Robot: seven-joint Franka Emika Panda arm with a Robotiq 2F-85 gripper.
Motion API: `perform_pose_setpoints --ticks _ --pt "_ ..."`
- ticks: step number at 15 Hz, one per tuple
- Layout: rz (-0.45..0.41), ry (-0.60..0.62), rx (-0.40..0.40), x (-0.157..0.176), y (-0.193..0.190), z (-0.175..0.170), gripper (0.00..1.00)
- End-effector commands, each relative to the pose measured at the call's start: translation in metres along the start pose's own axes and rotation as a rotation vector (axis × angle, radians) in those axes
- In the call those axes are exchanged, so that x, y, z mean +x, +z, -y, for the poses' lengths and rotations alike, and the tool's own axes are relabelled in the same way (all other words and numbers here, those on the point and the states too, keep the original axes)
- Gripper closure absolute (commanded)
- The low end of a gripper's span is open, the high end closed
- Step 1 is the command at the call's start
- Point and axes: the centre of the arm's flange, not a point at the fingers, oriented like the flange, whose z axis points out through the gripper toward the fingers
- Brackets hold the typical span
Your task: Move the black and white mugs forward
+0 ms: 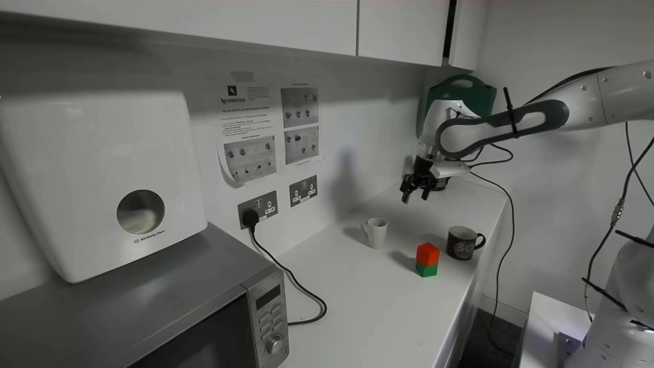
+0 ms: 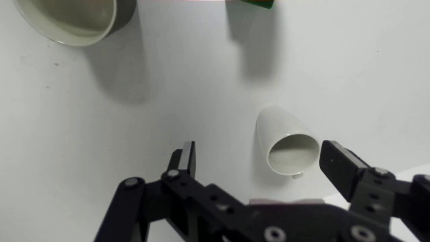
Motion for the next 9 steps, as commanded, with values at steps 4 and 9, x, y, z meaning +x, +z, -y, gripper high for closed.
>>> perform_pose_setpoints --ticks 4,9 --pt "0.004 -0.009 0.027 0.045 0.016 0.045 0.00" --pt "0.024 -0.009 0.004 0.065 0.042 0.048 0.00"
